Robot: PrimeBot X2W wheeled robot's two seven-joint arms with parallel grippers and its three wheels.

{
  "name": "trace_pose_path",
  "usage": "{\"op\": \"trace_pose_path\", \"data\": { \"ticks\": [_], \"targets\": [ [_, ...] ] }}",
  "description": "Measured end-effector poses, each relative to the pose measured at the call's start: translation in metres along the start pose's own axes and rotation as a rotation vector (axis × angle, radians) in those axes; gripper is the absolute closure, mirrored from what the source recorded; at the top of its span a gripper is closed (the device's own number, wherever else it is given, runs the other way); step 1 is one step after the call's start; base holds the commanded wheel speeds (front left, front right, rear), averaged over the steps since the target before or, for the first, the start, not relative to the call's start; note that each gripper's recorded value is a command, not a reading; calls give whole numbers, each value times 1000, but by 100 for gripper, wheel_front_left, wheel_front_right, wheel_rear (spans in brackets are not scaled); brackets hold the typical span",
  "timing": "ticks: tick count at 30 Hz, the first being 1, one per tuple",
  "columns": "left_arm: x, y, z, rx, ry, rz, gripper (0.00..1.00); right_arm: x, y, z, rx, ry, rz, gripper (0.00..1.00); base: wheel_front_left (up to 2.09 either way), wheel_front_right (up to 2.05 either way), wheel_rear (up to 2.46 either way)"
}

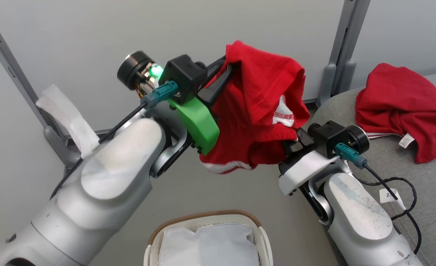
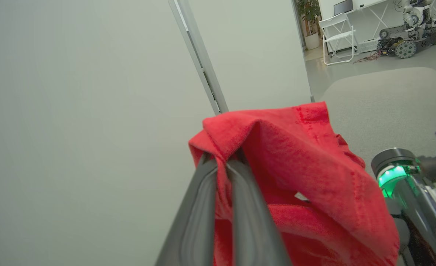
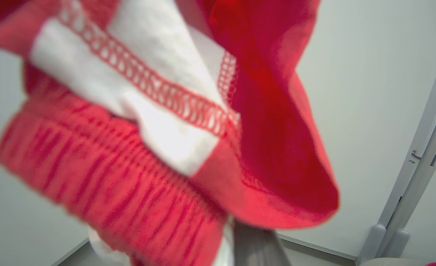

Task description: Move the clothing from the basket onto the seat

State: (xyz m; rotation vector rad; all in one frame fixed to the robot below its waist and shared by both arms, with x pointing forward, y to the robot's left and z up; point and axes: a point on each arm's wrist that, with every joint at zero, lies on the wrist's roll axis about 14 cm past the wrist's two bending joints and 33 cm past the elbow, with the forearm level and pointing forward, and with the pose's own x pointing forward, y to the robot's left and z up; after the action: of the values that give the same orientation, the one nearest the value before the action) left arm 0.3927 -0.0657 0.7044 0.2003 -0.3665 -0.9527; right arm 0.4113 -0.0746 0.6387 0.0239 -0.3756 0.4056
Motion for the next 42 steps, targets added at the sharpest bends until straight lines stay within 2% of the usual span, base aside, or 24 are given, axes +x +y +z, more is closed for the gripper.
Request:
{"op": "trace_pose_path", "data": {
  "ticks": [4, 6, 7, 8, 9, 15, 21, 25, 36, 42],
  "targets": [
    [-14, -3, -32, -112, 45, 45, 100, 2, -5, 5, -13, -15, -9, 100, 0, 0, 0],
    [-21, -6, -47, -159, 59, 65, 83, 1, -7, 7, -18, -19, -16, 100, 0, 0, 0],
    [-25, -8, -54, -179, 58, 76, 55, 1, -9, 7, -19, -19, -20, 100, 0, 0, 0],
    [-27, -10, -58, -200, 57, 85, 16, 0, -10, 7, -22, -20, -23, 100, 0, 0, 0],
    [-31, -13, -65, -226, 55, 96, 0, 0, -12, 7, -27, -20, -27, 100, 0, 0, 0],
    [-55, -31, -106, -337, 94, 149, 0, -3, -25, 6, -50, -13, -64, 100, 0, 0, 0],
    [-81, -66, -143, -434, 178, 164, 0, -16, -43, -3, -58, 16, -127, 100, 0, 0, 0],
    [-91, -84, -153, -477, 200, 169, 0, -28, -53, -11, -54, 41, -167, 100, 0, 0, 0],
    [-103, -98, -159, -495, 204, 191, 0, -57, -77, -24, -66, 90, -261, 100, 0, 0, 0],
    [-98, -108, -157, -489, 198, 158, 0, -70, -95, -22, -80, 94, -320, 100, 0, 0, 0]
  ]
}}
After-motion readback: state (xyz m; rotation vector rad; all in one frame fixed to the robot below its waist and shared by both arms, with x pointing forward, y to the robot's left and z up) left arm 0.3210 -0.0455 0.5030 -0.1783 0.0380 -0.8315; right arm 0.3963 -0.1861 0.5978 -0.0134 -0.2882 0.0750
